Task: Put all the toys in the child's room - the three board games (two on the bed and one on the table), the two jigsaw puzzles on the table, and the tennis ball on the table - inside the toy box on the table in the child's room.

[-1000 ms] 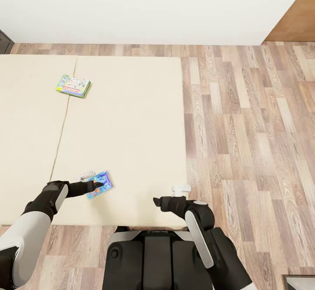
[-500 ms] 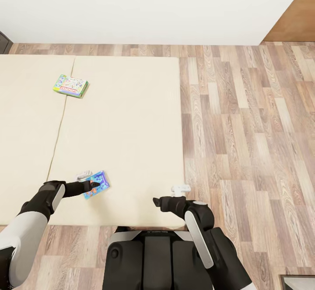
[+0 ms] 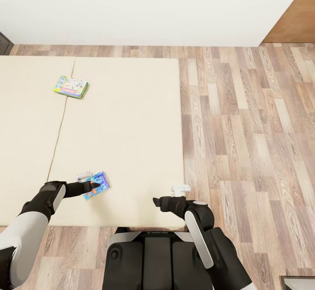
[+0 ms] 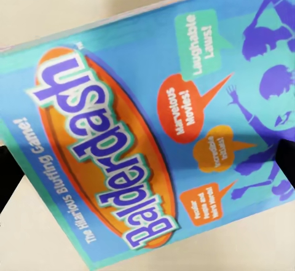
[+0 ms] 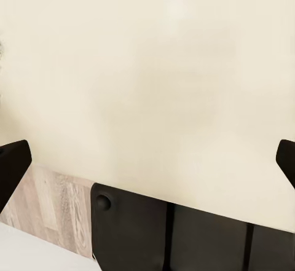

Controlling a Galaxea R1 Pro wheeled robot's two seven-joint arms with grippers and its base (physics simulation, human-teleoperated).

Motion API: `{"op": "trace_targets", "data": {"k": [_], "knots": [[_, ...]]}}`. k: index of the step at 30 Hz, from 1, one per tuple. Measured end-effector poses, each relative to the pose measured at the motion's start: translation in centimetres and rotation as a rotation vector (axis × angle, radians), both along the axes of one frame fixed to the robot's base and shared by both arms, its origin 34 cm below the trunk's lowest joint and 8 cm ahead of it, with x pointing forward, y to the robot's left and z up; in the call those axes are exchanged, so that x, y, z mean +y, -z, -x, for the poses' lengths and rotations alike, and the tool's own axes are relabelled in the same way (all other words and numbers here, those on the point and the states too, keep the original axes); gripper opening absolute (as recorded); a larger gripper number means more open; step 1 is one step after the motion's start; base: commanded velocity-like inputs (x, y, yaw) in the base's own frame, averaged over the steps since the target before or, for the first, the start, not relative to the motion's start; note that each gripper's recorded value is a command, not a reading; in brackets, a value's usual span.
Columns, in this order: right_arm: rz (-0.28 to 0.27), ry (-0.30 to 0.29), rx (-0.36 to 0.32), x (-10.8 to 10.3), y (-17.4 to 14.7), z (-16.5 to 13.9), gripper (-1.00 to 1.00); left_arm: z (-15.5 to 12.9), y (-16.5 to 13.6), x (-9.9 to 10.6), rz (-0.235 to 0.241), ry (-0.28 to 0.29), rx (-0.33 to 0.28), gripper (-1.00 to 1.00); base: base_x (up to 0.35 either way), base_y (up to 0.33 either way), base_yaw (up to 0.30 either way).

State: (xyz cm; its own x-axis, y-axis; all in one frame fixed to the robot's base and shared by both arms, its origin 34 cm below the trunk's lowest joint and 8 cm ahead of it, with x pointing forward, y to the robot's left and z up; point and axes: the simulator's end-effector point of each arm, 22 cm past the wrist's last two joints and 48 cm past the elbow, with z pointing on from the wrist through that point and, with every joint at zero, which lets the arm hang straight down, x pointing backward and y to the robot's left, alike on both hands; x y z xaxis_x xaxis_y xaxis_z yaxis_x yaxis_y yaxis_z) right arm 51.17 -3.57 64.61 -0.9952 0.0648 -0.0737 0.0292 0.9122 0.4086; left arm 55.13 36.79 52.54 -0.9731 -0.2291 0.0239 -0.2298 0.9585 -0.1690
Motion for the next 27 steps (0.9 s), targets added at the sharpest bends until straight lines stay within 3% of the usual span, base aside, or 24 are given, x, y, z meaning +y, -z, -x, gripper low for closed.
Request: {"op": "trace_targets", "data": {"k": [3, 6, 27], "knots": [[0.0, 0.0, -0.002, 0.0, -0.1, -0.1, 1.0, 0.0, 0.0, -0.3, -0.002, 0.011, -0.001, 1.0, 0.0, 0.0, 0.0], [0.0, 0.0, -0.004, 0.0, -0.2, -0.2, 1.0, -0.2, 0.1, -2.3, 0.032, 0.001, -0.004, 1.0, 0.0, 0.0, 0.0], [0.0, -0.001, -0.008, 0.0, -0.3, -0.3, 1.0, -0.4, 0.0, -2.3, 0.033, 0.001, -0.009, 1.0, 0.0, -0.004, 0.0]]}}
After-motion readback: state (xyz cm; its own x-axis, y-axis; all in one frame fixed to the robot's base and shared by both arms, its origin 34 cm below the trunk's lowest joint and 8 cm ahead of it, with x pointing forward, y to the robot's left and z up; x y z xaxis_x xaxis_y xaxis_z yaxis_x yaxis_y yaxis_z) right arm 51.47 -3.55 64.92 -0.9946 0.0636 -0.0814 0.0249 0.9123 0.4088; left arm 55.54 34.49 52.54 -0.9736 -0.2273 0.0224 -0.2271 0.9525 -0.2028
